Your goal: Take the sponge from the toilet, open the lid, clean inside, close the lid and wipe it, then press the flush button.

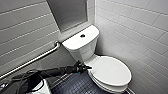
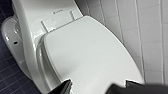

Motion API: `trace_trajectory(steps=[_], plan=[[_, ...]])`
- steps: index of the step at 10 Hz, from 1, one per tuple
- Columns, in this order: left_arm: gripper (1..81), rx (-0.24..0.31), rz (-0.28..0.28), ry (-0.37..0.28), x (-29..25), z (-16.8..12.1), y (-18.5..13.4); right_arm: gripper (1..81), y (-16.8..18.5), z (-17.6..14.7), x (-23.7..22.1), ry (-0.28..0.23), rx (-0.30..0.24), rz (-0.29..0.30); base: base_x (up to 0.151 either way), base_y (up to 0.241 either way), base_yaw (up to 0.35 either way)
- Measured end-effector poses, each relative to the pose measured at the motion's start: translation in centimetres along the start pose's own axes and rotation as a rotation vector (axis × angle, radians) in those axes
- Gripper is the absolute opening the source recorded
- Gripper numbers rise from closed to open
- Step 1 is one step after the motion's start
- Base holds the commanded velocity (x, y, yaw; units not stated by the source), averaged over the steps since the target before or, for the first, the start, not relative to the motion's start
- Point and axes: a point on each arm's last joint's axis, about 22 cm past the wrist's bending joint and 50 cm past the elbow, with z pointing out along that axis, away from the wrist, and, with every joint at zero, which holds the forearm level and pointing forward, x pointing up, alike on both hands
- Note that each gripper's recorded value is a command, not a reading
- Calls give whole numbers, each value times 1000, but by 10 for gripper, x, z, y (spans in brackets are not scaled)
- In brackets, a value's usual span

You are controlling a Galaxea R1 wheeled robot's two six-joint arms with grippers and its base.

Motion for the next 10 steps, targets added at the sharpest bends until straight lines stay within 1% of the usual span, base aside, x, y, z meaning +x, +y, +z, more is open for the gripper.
trace_trajectory(steps=[1,2,3,5,6,8,10], plan=[[811,23,59,-67,-34,-1,-16,10,0,1,1,1,0,-4,0,0,0],[811,40,102,-131,-73,-2,-34,10,-1,4,2,2,0,-10,0,0,0],[811,68,124,-186,-112,-10,-62,10,-4,6,4,4,5,-12,0,0,0],[811,175,107,-291,-205,-46,-149,10,-8,7,4,2,22,-38,0,0,0],[811,208,115,-335,-248,-64,-178,10,-13,9,3,2,32,-40,0,0,0],[811,246,93,-432,-346,-98,-217,10,-23,16,2,3,50,-42,0,0,0],[811,288,62,-521,-437,-144,-246,10,-35,18,7,9,81,-54,0,0,0]])
